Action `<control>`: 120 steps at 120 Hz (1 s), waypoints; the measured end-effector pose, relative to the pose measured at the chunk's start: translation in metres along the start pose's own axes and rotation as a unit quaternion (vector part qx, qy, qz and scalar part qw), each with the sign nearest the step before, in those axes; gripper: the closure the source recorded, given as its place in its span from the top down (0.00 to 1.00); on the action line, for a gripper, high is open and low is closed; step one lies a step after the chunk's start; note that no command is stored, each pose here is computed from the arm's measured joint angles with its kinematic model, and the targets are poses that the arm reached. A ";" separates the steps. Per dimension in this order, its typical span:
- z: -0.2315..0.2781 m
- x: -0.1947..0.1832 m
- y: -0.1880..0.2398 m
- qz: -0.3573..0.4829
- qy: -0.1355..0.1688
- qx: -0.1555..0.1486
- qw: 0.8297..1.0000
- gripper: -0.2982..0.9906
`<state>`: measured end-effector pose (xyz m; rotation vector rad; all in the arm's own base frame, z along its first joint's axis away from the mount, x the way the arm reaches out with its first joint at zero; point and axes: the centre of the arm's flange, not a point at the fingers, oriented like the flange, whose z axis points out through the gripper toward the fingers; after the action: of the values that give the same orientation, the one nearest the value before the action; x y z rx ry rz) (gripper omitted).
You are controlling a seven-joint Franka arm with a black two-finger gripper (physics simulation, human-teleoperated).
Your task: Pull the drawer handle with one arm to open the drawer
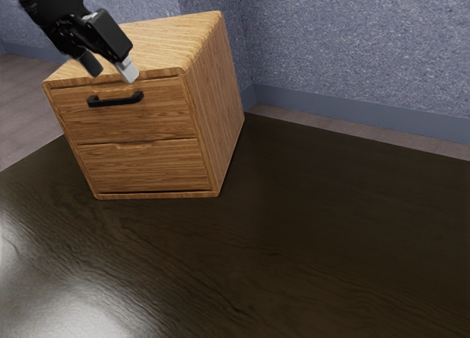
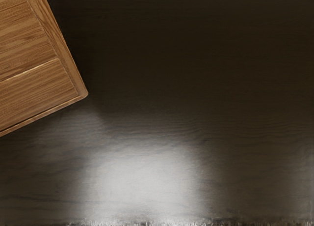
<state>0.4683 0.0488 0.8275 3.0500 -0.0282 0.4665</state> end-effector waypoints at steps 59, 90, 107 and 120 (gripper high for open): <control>0.066 0.006 -0.011 0.170 -0.117 0.017 0.978 0.77; 0.076 -0.057 0.017 0.308 -0.093 0.020 0.947 0.77; 0.071 -0.073 0.008 0.353 -0.059 0.072 0.931 0.77; 0.080 -0.059 -0.026 0.367 -0.059 0.097 0.923 0.77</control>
<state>0.4363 0.0705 0.7323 3.1491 -1.2240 0.3176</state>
